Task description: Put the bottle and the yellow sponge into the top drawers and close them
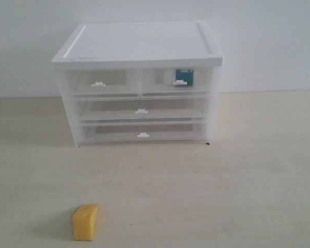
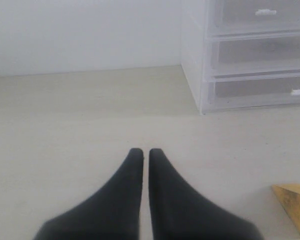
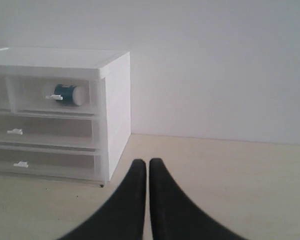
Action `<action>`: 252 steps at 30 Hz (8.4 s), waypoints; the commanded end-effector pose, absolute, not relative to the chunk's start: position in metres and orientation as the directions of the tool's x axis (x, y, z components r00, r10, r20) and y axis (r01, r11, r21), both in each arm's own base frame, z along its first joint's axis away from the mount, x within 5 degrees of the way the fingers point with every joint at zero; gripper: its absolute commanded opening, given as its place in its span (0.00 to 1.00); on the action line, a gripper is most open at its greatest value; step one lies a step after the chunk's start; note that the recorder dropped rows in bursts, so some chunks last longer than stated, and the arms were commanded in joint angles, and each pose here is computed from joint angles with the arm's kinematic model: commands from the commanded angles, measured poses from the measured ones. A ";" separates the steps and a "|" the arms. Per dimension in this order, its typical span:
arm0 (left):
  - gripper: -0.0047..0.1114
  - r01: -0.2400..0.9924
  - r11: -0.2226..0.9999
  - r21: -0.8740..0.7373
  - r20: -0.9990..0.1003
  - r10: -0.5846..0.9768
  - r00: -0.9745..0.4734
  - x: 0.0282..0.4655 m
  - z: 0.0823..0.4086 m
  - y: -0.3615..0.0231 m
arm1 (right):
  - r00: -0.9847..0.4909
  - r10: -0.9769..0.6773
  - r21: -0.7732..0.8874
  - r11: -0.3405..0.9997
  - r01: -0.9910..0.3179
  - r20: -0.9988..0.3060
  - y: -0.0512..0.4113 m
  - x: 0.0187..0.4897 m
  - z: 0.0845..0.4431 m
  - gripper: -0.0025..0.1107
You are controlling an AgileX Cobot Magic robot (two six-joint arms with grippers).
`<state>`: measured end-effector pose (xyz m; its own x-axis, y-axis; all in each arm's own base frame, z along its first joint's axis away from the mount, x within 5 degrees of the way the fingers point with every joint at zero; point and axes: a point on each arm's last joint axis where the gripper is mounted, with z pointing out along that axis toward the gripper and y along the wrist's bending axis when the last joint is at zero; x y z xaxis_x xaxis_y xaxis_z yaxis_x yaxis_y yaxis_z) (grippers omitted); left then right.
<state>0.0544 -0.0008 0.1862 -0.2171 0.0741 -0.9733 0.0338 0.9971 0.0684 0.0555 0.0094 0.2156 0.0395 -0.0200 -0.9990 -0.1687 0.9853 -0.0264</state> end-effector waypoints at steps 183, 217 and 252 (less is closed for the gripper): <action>0.52 0.204 0.978 0.046 -0.994 0.024 0.110 0.342 0.156 -0.166 | -0.177 -0.067 -0.039 0.987 -0.158 -0.982 0.008 0.054 0.188 0.02; 0.08 0.203 0.979 0.032 -0.997 0.017 0.074 0.313 0.162 -0.166 | -0.177 -0.067 -0.039 0.987 -0.158 -0.982 0.008 0.054 0.188 0.02; 0.66 0.300 0.954 0.010 -0.977 0.073 -0.200 0.232 0.161 -0.169 | -0.177 -0.067 -0.039 0.987 -0.158 -0.982 0.008 0.054 0.188 0.02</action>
